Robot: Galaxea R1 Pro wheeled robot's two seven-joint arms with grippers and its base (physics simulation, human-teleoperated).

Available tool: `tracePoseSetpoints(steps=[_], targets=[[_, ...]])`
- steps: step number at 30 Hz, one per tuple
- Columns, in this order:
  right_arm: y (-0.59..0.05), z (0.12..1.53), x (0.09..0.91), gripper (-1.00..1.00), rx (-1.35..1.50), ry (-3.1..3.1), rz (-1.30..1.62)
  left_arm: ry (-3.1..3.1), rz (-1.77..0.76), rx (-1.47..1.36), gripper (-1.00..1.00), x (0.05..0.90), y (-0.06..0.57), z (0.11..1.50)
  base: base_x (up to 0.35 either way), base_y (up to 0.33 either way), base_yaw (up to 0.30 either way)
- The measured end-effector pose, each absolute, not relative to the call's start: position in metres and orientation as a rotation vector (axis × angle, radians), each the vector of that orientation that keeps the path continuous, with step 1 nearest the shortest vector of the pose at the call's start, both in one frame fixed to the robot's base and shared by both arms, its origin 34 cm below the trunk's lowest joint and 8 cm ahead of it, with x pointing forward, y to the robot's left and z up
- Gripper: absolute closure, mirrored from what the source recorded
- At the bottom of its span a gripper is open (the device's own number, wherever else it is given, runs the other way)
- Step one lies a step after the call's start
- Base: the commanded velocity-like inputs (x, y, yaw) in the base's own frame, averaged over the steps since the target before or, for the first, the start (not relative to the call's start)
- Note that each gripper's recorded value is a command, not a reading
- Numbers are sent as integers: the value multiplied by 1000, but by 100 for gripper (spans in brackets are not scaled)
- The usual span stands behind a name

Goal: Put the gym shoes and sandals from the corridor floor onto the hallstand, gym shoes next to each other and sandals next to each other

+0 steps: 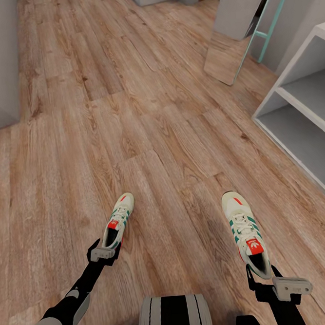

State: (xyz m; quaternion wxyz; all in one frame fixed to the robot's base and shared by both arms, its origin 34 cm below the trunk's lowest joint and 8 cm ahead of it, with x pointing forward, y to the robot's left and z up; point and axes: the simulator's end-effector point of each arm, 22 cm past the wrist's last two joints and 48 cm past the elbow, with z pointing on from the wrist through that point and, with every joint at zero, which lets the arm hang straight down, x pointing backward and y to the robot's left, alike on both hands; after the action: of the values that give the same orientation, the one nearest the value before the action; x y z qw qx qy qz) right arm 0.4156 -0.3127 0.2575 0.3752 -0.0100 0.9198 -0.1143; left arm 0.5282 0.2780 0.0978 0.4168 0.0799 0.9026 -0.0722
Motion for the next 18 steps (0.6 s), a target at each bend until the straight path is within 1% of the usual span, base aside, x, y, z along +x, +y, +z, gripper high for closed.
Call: tracePoseSetpoints(steps=[18], targets=[[-313,257,415,100,-26,2355,-293,2267,-180,201,-100,528,279,97,0,0,0]])
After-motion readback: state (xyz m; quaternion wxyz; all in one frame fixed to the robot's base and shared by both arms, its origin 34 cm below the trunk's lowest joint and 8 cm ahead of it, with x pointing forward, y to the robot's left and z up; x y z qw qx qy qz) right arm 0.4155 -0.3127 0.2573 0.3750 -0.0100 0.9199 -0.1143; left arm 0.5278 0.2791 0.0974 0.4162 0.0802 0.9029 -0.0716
